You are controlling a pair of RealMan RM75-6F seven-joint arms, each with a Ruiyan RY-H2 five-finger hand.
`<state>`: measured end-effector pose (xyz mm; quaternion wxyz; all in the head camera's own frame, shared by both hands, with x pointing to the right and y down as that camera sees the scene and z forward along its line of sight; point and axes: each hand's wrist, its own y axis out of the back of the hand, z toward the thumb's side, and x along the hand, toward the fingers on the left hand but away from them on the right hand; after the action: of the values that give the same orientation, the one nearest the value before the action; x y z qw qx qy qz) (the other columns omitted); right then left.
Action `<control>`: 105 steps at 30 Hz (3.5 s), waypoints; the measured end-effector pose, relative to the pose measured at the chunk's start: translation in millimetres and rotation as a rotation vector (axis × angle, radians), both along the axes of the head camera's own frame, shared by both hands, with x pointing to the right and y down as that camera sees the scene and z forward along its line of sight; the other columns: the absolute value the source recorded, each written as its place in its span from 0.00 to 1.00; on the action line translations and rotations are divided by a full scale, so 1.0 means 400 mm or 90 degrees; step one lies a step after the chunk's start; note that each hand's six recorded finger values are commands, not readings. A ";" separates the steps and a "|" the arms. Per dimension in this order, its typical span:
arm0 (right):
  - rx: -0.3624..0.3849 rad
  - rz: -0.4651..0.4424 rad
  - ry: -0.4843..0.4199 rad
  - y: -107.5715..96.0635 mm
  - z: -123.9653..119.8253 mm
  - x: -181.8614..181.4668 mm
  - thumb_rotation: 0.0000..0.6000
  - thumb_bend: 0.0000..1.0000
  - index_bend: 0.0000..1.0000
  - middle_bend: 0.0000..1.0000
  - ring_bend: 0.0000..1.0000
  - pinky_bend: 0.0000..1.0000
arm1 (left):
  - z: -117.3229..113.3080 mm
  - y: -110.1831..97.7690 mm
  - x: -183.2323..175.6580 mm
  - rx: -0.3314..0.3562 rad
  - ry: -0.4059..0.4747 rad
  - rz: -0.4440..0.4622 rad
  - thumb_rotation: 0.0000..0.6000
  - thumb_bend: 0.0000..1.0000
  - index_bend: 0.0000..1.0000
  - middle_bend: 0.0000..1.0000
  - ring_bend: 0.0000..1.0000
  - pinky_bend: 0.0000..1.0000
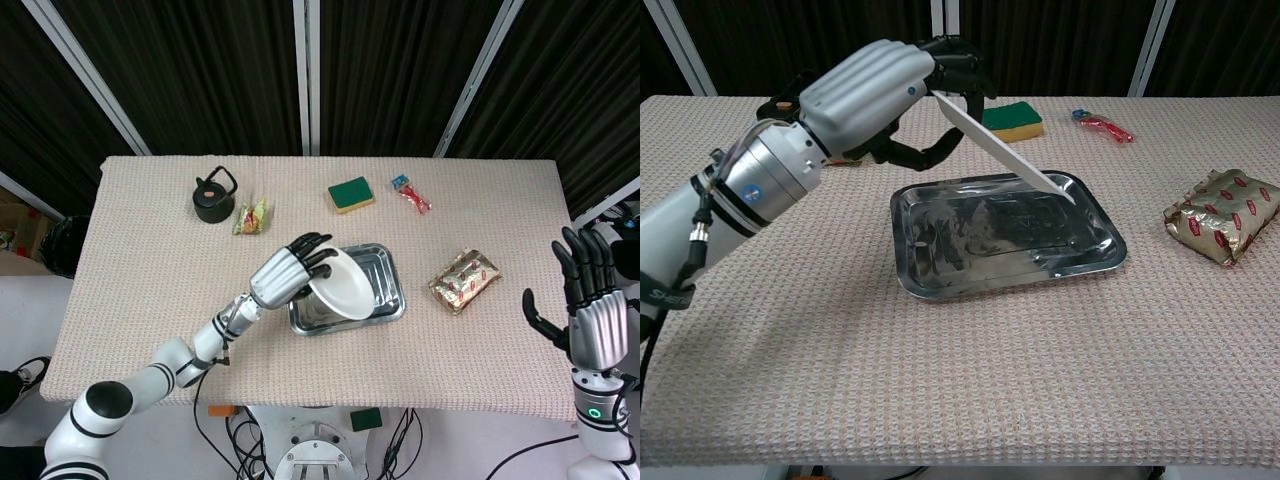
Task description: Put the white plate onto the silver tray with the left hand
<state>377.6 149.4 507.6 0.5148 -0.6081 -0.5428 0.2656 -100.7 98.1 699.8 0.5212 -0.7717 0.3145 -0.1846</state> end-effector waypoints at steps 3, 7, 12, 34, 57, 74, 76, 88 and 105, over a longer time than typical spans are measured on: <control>0.000 0.002 0.001 -0.001 0.000 0.003 1.00 0.46 0.00 0.00 0.00 0.00 | 0.031 -0.004 0.023 -0.016 -0.022 0.002 1.00 0.53 0.81 0.30 0.14 0.21; -0.004 0.005 0.002 -0.002 0.004 0.007 1.00 0.46 0.00 0.00 0.00 0.00 | 0.058 -0.005 0.041 -0.025 -0.043 0.003 1.00 0.53 0.81 0.30 0.14 0.21; -0.012 -0.004 0.004 -0.004 0.014 0.003 1.00 0.46 0.00 0.00 0.00 0.00 | 0.090 -0.004 0.060 -0.034 -0.075 0.006 1.00 0.53 0.81 0.31 0.14 0.21; -0.018 0.006 0.007 -0.006 0.026 0.012 1.00 0.46 0.00 0.00 0.00 0.00 | 0.130 0.003 0.038 -0.069 -0.096 0.010 1.00 0.41 0.32 0.30 0.14 0.21; -0.021 0.005 0.007 0.000 0.031 0.006 1.00 0.46 0.00 0.00 0.00 0.00 | 0.144 0.031 -0.042 -0.038 -0.169 0.048 1.00 0.04 0.04 0.20 0.09 0.16; -0.027 0.004 0.006 -0.002 0.040 0.002 1.00 0.46 0.00 0.00 0.00 0.00 | 0.112 0.000 -0.078 -0.017 -0.162 0.024 1.00 0.00 0.00 0.03 0.00 0.11; -0.026 0.003 0.006 -0.002 0.040 0.001 1.00 0.46 0.00 0.00 0.00 0.00 | 0.108 -0.001 -0.082 -0.011 -0.163 0.023 1.00 0.00 0.00 0.03 0.00 0.11; -0.022 0.003 0.008 -0.001 0.035 0.000 1.00 0.46 0.00 0.00 0.00 0.00 | 0.082 -0.026 -0.134 0.021 -0.185 0.006 1.00 0.00 0.00 0.00 0.00 0.10; -0.129 0.085 0.124 0.039 0.120 0.103 1.00 0.40 0.00 0.00 0.00 0.00 | -0.065 -0.010 -0.565 -0.040 -0.217 -0.260 0.88 0.00 0.00 0.00 0.00 0.10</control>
<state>418.8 165.2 555.8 0.4822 -0.5906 -0.5000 0.4107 -326.6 94.2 673.6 0.4944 -0.6660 0.3654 -0.4225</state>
